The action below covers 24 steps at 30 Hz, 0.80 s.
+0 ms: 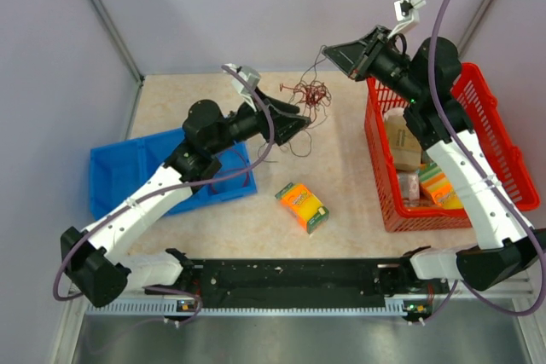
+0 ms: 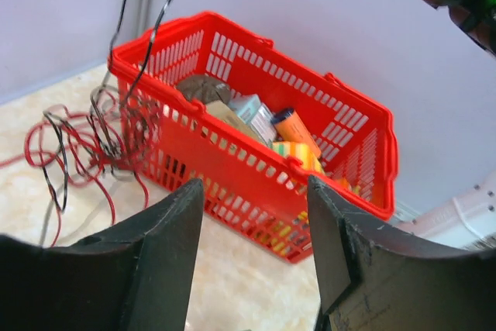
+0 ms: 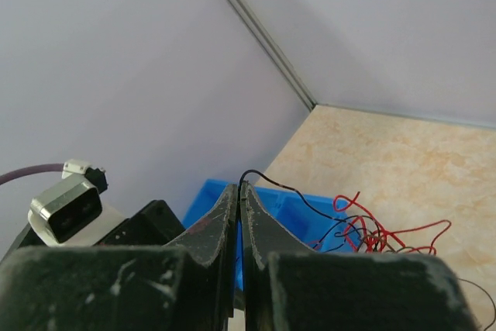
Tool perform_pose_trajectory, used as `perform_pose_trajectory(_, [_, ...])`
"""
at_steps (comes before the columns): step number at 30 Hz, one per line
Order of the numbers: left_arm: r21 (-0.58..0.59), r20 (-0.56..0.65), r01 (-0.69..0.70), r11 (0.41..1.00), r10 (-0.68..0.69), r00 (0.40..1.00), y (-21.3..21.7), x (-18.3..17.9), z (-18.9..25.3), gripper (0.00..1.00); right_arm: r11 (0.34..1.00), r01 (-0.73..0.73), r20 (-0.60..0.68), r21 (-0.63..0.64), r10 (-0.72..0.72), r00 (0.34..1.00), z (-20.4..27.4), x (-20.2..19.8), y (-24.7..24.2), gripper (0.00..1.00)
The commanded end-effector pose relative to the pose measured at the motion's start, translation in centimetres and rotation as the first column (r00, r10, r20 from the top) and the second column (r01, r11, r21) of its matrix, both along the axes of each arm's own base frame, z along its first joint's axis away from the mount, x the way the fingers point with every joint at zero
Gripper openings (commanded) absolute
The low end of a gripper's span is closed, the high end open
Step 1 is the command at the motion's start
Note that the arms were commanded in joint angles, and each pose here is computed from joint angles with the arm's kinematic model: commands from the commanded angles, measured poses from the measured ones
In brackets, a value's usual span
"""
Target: Untangle the cables
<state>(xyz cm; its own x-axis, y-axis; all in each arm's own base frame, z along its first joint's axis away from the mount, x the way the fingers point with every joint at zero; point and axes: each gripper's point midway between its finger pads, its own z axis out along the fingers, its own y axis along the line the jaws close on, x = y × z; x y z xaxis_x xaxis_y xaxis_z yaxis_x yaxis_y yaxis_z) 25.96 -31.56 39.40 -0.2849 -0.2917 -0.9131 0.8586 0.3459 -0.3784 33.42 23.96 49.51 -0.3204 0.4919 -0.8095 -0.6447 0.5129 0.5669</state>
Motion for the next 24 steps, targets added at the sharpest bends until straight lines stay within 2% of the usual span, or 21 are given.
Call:
perform_pose_trajectory(1, [0.074,0.066,-0.155,0.985,0.15,0.987,-0.6,3.3,0.8,0.58,0.998,-0.036,0.067,0.044,0.033,0.997,2.4,-1.0,-0.1,0.0])
perform_pose_trajectory(4, [0.134,0.093,-0.2,0.971,0.188,0.978,-1.0,4.3,0.9,0.57,0.999,-0.038,0.069,0.035,0.036,0.997,2.5,-1.1,-0.1,0.0])
perform_pose_trajectory(8, [0.142,0.154,-0.224,0.964,0.202,0.967,-1.7,4.8,1.2,0.59,0.998,-0.053,0.066,0.034,0.05,0.997,2.2,-1.1,0.1,0.0])
perform_pose_trajectory(12, [0.166,0.123,-0.136,0.977,0.117,0.985,-3.4,4.1,0.4,0.47,0.998,-0.056,0.065,0.036,0.054,0.996,2.2,-1.2,0.1,0.0])
perform_pose_trajectory(18, [0.164,0.107,-0.073,0.984,0.055,0.993,-4.7,3.0,-0.7,0.48,0.997,-0.06,0.071,0.04,0.057,0.996,2.3,-1.3,0.1,0.0])
perform_pose_trajectory(24, [0.167,0.093,-0.082,0.983,0.067,0.993,-5.4,3.7,-0.4,0.46,0.997,-0.062,0.072,0.046,0.058,0.996,2.5,-1.5,0.1,0.0])
